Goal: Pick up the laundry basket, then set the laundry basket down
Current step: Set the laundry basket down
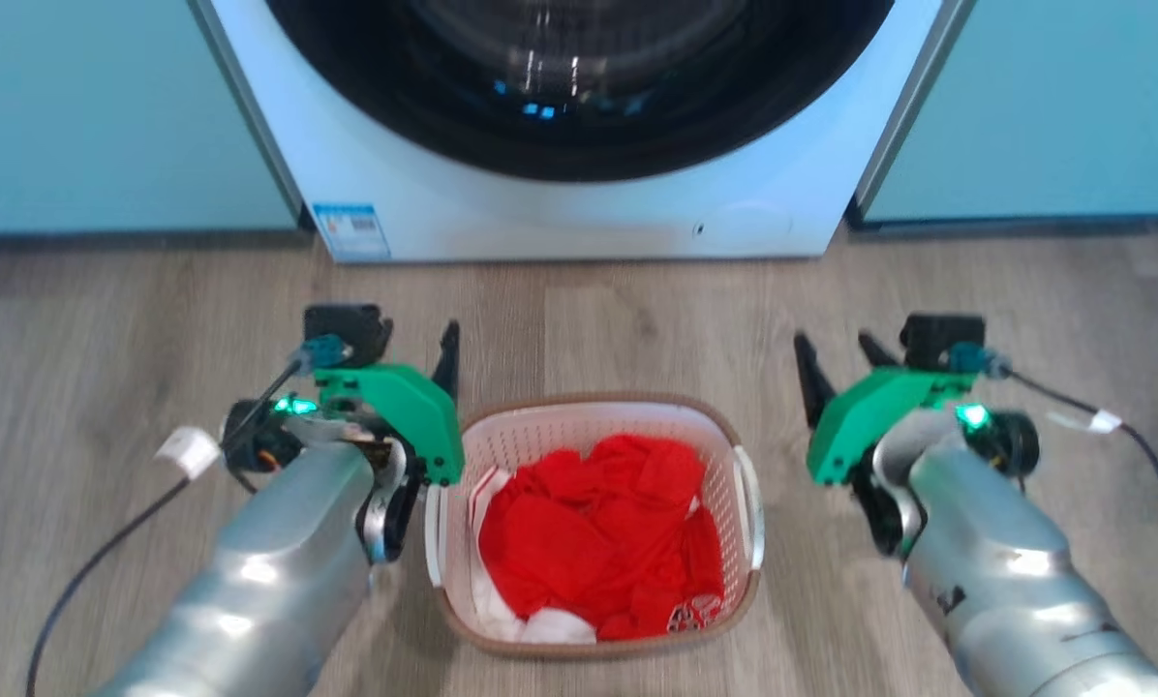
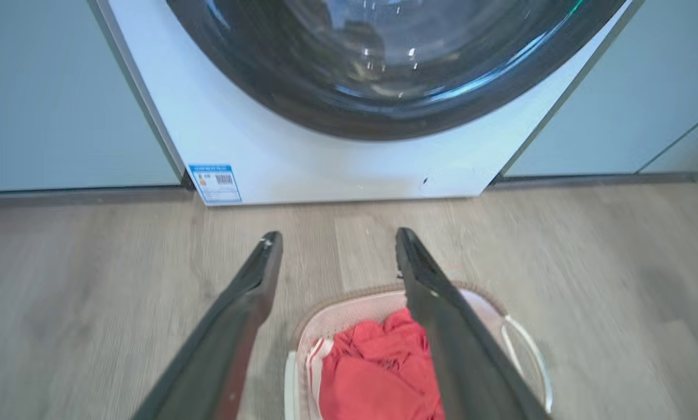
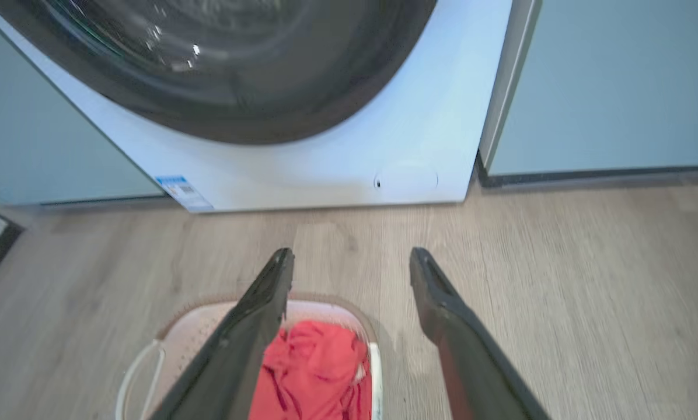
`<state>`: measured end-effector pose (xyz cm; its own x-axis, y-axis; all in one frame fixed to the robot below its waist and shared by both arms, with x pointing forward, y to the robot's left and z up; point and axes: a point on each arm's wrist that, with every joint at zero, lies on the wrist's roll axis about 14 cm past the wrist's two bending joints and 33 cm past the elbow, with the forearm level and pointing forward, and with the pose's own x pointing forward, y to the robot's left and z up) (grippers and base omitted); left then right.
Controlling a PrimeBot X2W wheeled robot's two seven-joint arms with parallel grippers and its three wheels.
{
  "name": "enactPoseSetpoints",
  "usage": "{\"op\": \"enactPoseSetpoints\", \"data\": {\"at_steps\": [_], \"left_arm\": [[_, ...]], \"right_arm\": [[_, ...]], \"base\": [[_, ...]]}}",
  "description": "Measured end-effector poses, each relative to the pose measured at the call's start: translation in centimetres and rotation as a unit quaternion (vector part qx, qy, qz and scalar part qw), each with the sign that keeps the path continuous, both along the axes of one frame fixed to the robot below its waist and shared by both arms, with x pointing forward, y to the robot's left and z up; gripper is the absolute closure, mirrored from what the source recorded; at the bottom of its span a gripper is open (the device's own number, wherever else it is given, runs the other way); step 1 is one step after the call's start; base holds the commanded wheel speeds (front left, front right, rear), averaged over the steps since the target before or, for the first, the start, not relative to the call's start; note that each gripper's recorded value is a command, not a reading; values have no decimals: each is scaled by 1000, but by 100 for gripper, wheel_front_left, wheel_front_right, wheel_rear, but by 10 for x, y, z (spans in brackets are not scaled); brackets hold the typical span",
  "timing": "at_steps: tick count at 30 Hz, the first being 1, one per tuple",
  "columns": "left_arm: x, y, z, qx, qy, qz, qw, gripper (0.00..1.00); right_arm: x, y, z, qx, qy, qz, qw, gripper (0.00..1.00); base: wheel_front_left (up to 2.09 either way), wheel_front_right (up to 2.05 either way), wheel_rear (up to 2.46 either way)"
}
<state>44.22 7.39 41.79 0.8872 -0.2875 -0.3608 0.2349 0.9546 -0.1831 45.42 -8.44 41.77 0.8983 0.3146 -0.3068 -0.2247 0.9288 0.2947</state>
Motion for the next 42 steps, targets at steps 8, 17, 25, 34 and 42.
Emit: {"op": "enactPoseSetpoints", "data": {"at_steps": [8,17,25,34,42], "left_arm": [[-17,10,93,-26,-182,36,982,0],[-49,31,154,-72,-295,74,950,0],[-78,30,134,-27,-288,59,955,0],[-92,26,111,-14,-256,69,964,0],[-98,18,97,-15,-236,52,970,0]], "right_arm": [[-4,-13,101,31,-171,-26,984,0],[-37,-15,151,61,-262,-30,963,0],[-67,-32,143,35,-271,-51,960,0],[-90,-59,107,6,-229,-88,969,0],[-93,-56,112,-6,-240,-80,968,0]], "base": [[0,0,0],[0,0,0],[0,0,0],[0,0,0],[0,0,0]]}}
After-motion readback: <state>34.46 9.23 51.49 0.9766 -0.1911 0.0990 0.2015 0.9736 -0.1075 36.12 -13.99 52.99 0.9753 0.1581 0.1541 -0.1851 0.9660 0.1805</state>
